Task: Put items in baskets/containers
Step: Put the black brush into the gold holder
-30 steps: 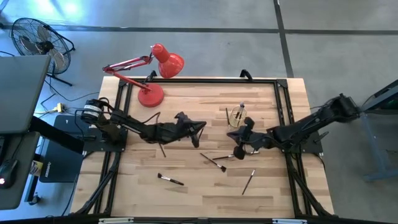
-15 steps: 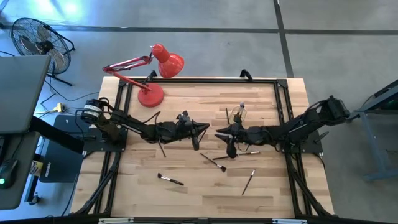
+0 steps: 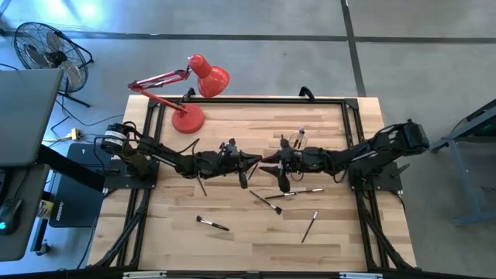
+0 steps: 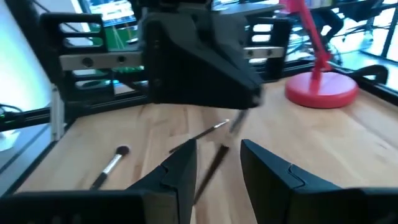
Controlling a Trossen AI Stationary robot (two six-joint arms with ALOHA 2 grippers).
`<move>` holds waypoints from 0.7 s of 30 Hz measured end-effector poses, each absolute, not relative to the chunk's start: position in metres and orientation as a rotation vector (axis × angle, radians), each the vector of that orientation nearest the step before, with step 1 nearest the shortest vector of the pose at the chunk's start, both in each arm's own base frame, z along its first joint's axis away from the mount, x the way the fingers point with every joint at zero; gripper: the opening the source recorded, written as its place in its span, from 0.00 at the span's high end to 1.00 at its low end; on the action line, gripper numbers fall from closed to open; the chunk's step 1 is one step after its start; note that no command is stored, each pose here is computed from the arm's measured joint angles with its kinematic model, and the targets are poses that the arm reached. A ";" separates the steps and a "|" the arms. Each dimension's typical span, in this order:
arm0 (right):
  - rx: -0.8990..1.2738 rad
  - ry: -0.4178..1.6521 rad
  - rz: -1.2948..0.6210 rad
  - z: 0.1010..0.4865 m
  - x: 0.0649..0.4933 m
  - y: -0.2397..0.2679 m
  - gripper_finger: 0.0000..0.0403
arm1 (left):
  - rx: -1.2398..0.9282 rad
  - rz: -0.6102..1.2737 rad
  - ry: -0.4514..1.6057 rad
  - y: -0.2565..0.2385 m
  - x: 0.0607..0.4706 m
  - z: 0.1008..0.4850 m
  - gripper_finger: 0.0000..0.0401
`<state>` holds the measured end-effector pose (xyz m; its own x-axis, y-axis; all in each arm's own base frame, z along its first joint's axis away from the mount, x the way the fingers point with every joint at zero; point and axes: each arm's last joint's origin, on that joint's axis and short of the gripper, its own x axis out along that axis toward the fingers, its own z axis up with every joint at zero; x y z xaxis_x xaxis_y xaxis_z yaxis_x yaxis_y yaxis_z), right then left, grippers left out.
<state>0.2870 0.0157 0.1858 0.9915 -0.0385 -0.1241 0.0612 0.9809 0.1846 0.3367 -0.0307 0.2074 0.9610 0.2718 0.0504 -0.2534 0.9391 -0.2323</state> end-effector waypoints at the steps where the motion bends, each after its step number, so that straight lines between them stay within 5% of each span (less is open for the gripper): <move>1: 0.187 0.121 -0.049 0.186 0.290 0.015 0.70 | -0.226 0.269 -0.082 -0.031 0.337 0.207 1.00; 14: 0.146 0.117 -0.027 0.188 0.307 0.010 0.72 | -0.224 0.250 -0.073 -0.031 0.337 0.207 1.00; 21: 0.141 0.119 -0.031 0.188 0.307 0.010 0.95 | -0.224 0.245 -0.073 -0.032 0.337 0.207 1.00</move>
<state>0.3075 0.0097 0.1878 0.9924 -0.0225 -0.1206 0.0393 0.9896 0.1387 0.3369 -0.0317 0.2068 0.9676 0.2485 0.0442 -0.2324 0.9454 -0.2286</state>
